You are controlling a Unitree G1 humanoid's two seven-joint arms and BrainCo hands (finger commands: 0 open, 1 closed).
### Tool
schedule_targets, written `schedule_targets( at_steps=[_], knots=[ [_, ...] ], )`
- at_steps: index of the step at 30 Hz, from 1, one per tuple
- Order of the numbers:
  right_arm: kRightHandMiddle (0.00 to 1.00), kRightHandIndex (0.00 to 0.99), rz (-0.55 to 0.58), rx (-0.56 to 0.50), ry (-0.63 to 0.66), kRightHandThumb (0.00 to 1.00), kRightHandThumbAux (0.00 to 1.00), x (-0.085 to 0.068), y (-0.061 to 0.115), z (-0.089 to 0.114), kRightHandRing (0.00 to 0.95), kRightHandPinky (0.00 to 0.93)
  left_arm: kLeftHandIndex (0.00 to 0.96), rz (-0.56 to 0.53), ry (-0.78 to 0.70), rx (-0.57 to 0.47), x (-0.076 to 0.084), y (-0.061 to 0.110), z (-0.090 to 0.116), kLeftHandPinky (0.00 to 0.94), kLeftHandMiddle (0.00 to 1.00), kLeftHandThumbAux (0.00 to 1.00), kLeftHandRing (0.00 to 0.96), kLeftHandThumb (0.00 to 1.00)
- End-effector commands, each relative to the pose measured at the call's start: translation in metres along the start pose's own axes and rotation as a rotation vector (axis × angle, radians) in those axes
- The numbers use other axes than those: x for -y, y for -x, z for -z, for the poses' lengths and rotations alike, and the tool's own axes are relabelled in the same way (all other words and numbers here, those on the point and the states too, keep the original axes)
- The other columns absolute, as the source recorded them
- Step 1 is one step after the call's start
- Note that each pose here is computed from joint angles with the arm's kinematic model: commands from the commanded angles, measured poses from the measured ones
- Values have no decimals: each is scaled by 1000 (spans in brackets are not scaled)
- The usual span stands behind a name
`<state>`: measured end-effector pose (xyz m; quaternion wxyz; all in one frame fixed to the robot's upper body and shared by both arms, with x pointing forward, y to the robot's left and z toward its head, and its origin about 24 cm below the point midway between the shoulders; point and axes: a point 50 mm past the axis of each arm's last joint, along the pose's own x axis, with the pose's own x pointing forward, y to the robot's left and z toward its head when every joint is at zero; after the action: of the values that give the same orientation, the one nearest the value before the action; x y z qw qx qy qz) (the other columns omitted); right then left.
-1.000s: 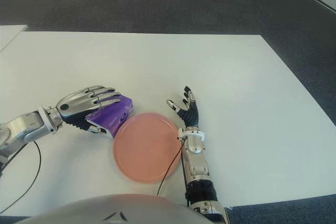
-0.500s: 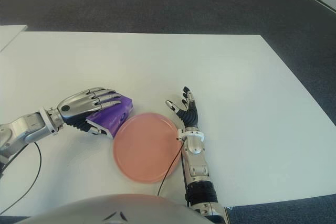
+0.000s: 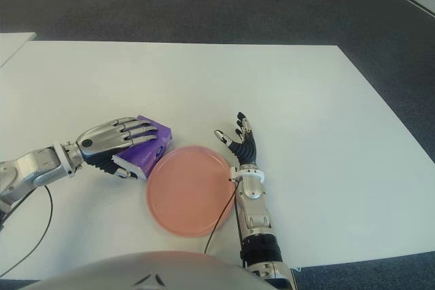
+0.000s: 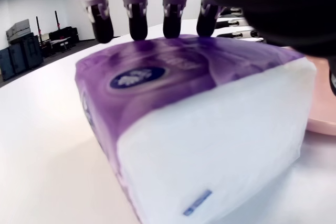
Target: Put the tissue paper into the plate.
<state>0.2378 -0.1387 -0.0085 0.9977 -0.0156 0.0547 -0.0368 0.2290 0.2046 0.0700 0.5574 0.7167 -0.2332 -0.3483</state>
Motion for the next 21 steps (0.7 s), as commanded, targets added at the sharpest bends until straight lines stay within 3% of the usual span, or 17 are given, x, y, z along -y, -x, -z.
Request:
schedule_targets(
  at_steps=[1,9,14,21],
  knots=[
    [44,55,14,-204,2,64,712,2,16,35,3,0,0,63,-17,15,5,0,1,0,0,214,0,246],
    [44,51,14,-198,0,58,707,2,17,34,5,0,0,92,-9,20,14,0,-2,0,0,215,0,251],
    [48,52,10,-191,-3,56,709,3,18,34,6,0,0,138,3,17,33,3,-5,0,0,219,0,255],
    [47,56,8,-186,-5,56,718,2,19,33,8,0,0,157,3,30,34,3,-6,0,0,222,0,262]
  ],
)
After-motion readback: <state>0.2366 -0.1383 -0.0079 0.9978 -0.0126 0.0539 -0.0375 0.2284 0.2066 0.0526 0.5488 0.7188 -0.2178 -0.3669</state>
